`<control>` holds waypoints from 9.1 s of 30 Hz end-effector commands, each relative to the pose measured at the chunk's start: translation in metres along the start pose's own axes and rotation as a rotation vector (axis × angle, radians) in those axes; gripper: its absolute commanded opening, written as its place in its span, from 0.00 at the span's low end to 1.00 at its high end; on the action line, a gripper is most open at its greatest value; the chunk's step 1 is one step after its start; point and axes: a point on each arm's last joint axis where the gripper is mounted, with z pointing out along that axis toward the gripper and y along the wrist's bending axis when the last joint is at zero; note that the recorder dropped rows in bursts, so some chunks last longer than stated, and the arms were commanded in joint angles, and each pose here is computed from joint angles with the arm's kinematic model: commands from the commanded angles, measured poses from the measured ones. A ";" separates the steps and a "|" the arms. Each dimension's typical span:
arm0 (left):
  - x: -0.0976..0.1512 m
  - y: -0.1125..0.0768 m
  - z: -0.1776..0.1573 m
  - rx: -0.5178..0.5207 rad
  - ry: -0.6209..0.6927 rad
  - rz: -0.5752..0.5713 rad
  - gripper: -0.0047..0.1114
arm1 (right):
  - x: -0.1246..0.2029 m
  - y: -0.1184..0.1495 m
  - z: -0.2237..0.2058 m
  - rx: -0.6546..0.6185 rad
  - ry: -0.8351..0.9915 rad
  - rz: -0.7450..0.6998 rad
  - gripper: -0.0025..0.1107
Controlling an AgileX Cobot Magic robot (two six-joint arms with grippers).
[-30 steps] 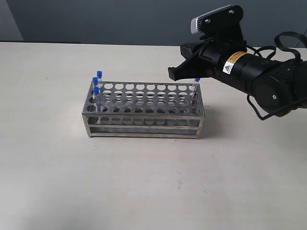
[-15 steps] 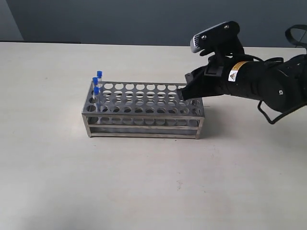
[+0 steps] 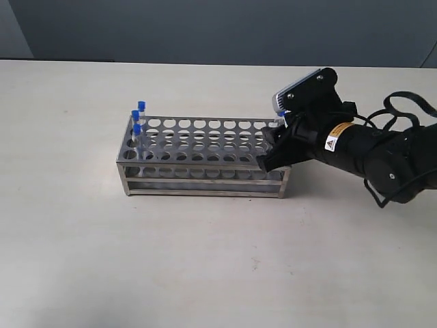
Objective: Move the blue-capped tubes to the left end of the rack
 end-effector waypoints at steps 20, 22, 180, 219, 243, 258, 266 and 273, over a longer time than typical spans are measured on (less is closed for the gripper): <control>-0.002 -0.001 -0.001 0.009 -0.012 0.003 0.05 | 0.026 -0.005 0.024 0.075 -0.045 0.118 0.28; -0.002 0.000 -0.001 0.008 -0.011 0.003 0.05 | 0.026 -0.005 0.024 0.079 -0.041 0.125 0.28; -0.002 -0.001 -0.001 0.009 -0.011 0.001 0.05 | -0.098 0.144 0.074 -0.481 -0.115 -0.017 0.02; -0.002 -0.001 -0.001 0.010 -0.013 0.001 0.05 | -0.064 0.139 0.062 -0.442 -0.081 -0.078 0.02; -0.002 -0.001 -0.001 0.009 -0.011 0.001 0.05 | -0.085 0.123 0.036 -0.364 -0.020 -0.047 0.30; -0.002 -0.001 -0.001 0.009 -0.011 0.001 0.05 | -0.161 0.064 -0.115 -0.181 -0.152 -0.004 0.02; -0.002 -0.001 -0.001 0.009 -0.011 0.001 0.05 | -0.141 0.032 -0.171 -0.003 0.134 0.057 0.02; -0.002 -0.001 -0.001 0.009 -0.011 0.001 0.05 | -0.141 0.019 -0.200 0.071 0.117 0.176 0.02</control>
